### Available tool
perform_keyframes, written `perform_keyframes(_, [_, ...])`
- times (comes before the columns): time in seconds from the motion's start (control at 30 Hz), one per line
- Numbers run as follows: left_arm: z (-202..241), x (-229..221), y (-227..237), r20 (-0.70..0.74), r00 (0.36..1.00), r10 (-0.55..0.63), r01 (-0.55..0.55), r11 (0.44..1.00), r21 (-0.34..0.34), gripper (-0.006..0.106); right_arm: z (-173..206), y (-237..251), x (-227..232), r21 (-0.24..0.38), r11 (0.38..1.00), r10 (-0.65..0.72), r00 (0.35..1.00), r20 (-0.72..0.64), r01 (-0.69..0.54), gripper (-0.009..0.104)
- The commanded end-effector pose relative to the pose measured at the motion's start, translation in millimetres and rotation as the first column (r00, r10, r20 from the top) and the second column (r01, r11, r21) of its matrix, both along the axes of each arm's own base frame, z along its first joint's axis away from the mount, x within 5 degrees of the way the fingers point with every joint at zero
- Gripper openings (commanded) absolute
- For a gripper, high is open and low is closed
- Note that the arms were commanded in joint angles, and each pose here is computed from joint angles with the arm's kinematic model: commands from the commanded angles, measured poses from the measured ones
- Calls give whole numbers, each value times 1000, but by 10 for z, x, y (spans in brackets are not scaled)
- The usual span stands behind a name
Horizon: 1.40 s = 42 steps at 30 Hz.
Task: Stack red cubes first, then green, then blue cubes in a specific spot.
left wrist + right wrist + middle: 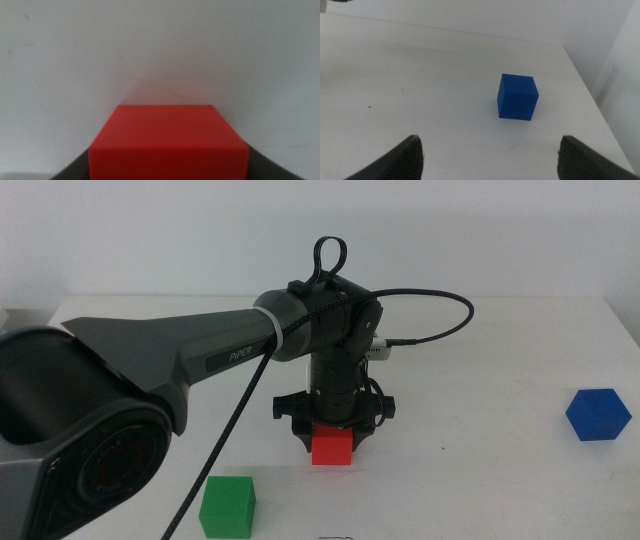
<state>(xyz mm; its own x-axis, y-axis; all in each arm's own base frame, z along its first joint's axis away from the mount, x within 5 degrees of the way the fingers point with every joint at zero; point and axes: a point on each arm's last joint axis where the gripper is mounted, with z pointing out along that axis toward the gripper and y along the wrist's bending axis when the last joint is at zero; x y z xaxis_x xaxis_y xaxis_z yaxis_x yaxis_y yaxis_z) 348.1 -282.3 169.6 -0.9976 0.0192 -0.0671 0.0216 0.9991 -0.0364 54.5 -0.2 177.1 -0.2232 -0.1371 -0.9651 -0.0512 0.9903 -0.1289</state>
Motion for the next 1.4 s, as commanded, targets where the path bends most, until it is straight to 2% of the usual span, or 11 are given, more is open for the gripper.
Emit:
perform_keyframes(0.0, [347, -19, -18, 64, 998, -7, 10, 998, -54, 31, 140, 3, -7, -23, 1000, 8, 993, 118, -5, 82])
perform_keyframes(0.37, [370, -7, 0, 82, 996, -39, 42, 998, -37, 93, 140, 3, -7, -23, 1000, 8, 993, 118, -5, 82])
perform_keyframes(0.47, [495, -28, 24, 101, 993, -57, 62, 997, -46, 94, 140, 3, -7, -23, 1000, 8, 993, 118, -5, 82])
perform_keyframes(0.63, [1046, -193, 181, 154, 985, -78, 89, 994, -67, 94, 140, 3, -7, -23, 1000, 8, 993, 118, -5, 82])
perform_keyframes(0.67, [1331, -303, 305, 189, 977, -101, 112, 993, -47, 94, 140, 3, -7, -23, 1000, 8, 993, 118, -5, 82])
perform_keyframes(0.77, [1735, -451, 512, 281, 947, -154, 161, 987, 0, 94, 140, 3, -7, -23, 1000, 8, 993, 118, -5, 82])
perform_keyframes(0.93, [2272, -766, 780, 402, 905, -136, 174, 983, -60, 94, 140, 3, -7, -23, 1000, 8, 993, 118, -5, 82])
perform_keyframes(1.1, [2356, -1060, 1197, 404, 914, -47, 89, 992, -85, 94, 140, 3, -7, -23, 1000, 8, 993, 118, -5, 82])
perform_keyframes(1.37, [1949, -1527, 1794, 298, 951, 79, -67, 996, -50, 94, 140, 3, -7, -23, 1000, 8, 993, 118, -5, 82])
